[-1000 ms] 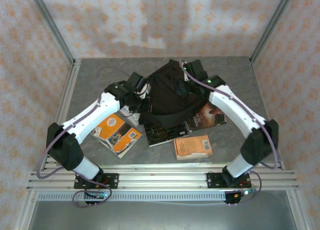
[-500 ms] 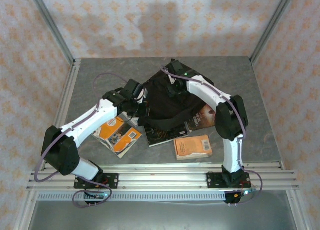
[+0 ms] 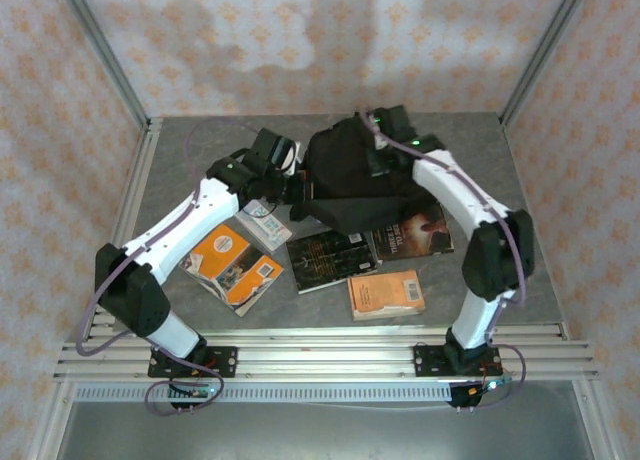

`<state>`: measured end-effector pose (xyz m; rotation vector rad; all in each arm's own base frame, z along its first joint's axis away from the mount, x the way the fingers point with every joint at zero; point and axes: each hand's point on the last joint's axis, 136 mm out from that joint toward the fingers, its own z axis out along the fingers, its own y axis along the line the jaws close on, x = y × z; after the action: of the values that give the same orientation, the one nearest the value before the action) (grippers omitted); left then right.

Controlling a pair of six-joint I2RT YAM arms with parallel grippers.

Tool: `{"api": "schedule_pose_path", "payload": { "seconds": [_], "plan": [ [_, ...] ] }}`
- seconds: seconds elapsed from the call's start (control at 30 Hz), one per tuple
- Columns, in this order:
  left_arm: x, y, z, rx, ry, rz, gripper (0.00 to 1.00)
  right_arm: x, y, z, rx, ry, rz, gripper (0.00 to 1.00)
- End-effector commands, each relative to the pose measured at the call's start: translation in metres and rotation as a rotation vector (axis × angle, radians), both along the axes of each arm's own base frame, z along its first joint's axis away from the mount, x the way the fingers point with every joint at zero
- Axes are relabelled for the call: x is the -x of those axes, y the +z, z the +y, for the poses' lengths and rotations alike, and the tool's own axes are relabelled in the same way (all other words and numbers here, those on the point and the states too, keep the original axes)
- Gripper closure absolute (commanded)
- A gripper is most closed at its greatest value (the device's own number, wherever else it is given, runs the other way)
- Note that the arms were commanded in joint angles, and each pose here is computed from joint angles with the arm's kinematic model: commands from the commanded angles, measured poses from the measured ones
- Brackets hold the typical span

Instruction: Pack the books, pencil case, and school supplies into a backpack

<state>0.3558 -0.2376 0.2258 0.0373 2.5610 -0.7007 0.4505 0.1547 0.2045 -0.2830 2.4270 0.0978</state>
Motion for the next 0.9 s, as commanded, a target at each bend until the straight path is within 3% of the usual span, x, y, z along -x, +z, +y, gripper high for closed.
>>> {"api": "schedule_pose_path", "payload": {
  "seconds": [0.0, 0.27, 0.37, 0.47, 0.57, 0.63, 0.87],
  "plan": [
    [-0.018, 0.015, -0.009, 0.031, 0.017, -0.022, 1.0, -0.001, 0.035, -0.03, -0.157, -0.065, -0.05, 1.0],
    [-0.049, 0.015, -0.026, 0.058, 0.033, -0.031, 1.0, -0.002, 0.055, -0.084, -0.485, -0.175, -0.087, 1.0],
    [-0.055, 0.007, -0.033, 0.084, 0.048, -0.002, 1.0, -0.003, 0.059, -0.086, -0.575, -0.155, -0.094, 1.0],
    [-0.06, 0.003, -0.04, 0.103, 0.038, 0.011, 0.91, -0.004, 0.058, -0.083, -0.606, -0.126, -0.095, 1.0],
    [-0.068, 0.007, -0.043, 0.105, 0.033, -0.006, 0.7, -0.004, 0.059, -0.079, -0.637, -0.093, -0.086, 1.0],
    [-0.076, 0.012, -0.046, 0.12, 0.033, -0.026, 0.61, -0.004, 0.06, -0.075, -0.652, -0.07, -0.08, 1.0],
    [-0.101, 0.019, -0.079, 0.305, -0.031, -0.059, 0.56, -0.004, 0.053, -0.073, -0.662, -0.056, -0.062, 1.0]
  ]
}}
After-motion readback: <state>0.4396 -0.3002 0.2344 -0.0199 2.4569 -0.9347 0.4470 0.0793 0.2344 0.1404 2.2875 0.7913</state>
